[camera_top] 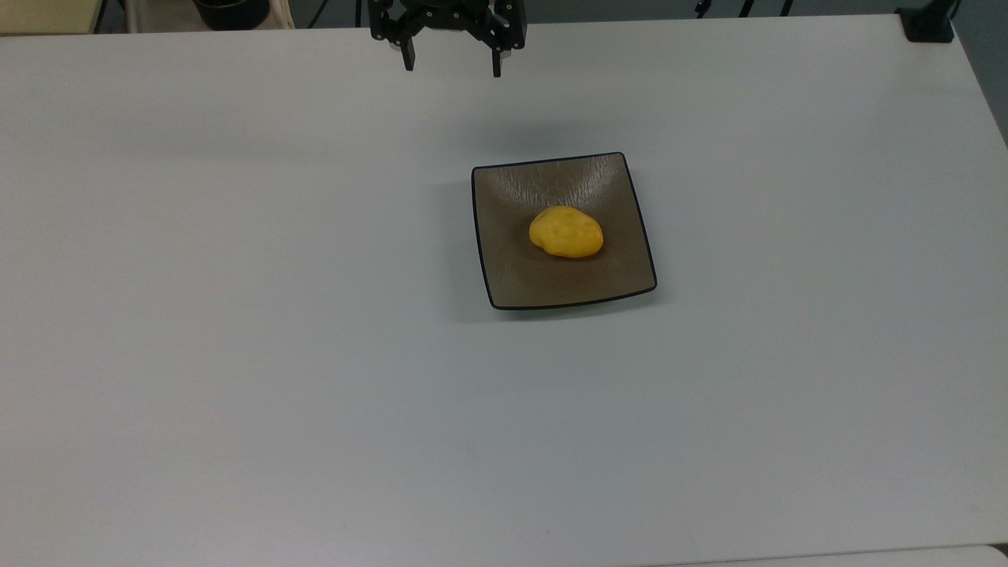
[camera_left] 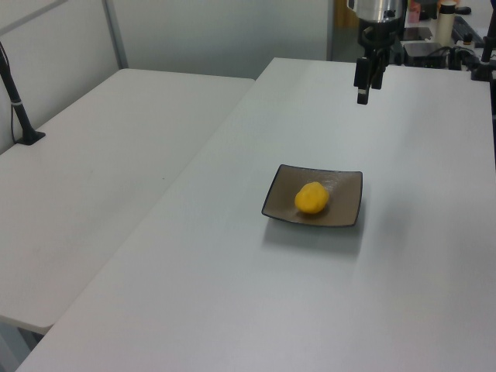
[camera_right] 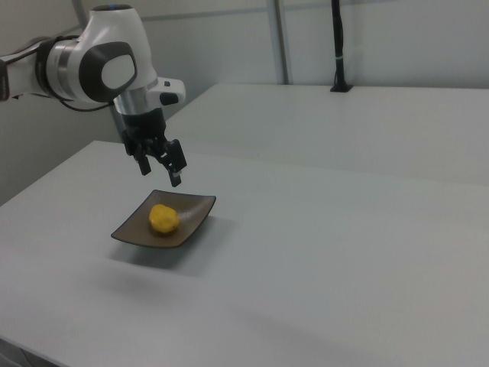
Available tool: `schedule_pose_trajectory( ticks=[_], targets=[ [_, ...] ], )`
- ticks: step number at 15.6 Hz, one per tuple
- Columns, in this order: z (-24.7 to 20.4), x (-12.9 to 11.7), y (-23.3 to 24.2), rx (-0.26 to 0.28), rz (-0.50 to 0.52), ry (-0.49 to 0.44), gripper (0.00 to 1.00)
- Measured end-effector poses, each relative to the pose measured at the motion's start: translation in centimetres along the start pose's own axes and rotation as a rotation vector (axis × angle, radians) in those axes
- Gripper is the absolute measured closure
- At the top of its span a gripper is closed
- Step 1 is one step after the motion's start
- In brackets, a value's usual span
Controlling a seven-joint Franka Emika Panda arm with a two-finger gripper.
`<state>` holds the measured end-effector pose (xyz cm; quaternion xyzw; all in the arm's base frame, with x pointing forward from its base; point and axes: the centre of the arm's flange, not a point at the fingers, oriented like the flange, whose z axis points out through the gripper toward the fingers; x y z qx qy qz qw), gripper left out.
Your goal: Put potatoes on a ceramic plate
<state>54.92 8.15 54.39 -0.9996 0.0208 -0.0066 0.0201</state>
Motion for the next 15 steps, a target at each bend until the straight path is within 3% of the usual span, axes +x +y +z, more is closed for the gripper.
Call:
schedule_pose_trajectory(
  ticks=[9, 15],
  targets=[
    [1.5, 2.8, 0.4, -0.028, -0.006, -0.006, 0.0],
    [1.2, 3.0, 0.7, -0.062, -0.014, -0.014, 0.0]
  ],
)
